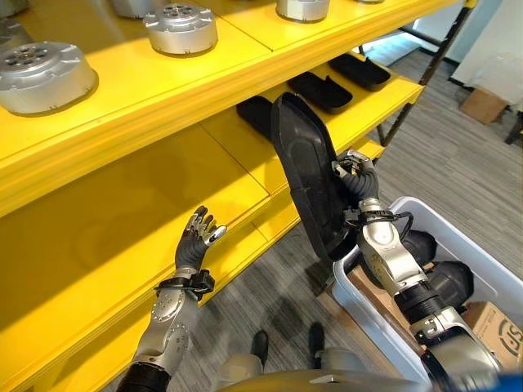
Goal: Move parts from the plastic box to the shelf.
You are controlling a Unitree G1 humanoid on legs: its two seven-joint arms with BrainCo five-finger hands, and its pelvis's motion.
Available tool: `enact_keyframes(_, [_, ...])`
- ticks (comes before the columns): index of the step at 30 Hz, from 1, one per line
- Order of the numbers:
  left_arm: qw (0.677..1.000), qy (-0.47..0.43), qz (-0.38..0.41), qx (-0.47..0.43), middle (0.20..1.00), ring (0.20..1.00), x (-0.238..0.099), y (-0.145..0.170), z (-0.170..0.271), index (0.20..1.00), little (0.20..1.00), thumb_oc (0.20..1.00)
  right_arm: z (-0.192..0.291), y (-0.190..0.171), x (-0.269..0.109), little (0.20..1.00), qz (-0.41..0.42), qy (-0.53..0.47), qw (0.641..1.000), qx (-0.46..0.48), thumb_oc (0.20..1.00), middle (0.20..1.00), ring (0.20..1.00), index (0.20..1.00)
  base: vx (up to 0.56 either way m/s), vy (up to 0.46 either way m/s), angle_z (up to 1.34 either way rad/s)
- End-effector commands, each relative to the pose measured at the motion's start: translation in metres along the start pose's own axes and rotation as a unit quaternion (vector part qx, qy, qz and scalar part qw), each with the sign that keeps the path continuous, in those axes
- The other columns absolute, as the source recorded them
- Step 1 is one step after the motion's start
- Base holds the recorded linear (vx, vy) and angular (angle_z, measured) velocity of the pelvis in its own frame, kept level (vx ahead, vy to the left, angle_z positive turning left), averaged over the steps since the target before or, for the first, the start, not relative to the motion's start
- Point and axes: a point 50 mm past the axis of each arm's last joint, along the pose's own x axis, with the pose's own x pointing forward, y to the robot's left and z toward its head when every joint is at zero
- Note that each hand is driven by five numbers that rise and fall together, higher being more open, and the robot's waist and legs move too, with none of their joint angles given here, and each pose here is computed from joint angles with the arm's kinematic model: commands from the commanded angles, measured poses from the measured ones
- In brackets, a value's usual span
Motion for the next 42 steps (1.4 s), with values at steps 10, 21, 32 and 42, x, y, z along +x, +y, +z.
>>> enact_keyframes(10, [0.999,-0.019,-0.043,-0.016,1.0,1.0,0.004,-0.016,0.005,1.0,1.0,1.0,0.048,-0.026,0.009,0.2,-0.031,-0.121,0.992,0.022,0.2,0.2,0.2,0.2,-0.12,-0.125,0.7])
enact_keyframes(21, [0.998,-0.028,-0.051,-0.018,1.0,1.0,0.003,-0.016,0.011,1.0,1.0,1.0,0.045,-0.017,0.013,0.2,-0.029,-0.115,0.993,0.014,0.2,0.2,0.2,0.2,0.03,0.15,0.22])
enact_keyframes(32, [0.997,-0.041,-0.063,-0.002,1.0,1.0,0.003,-0.015,0.021,1.0,1.0,1.0,0.037,-0.01,0.026,0.2,-0.029,-0.08,0.996,0.003,0.2,0.2,0.2,0.2,0.05,0.11,0.32])
enact_keyframes(42, [0.994,-0.069,-0.08,0.012,1.0,1.0,0.009,-0.016,0.042,1.0,1.0,1.0,0.078,-0.018,0.08,0.2,-0.069,-0.1,0.992,-0.045,0.2,0.2,0.2,0.2,-0.02,-0.005,0.3])
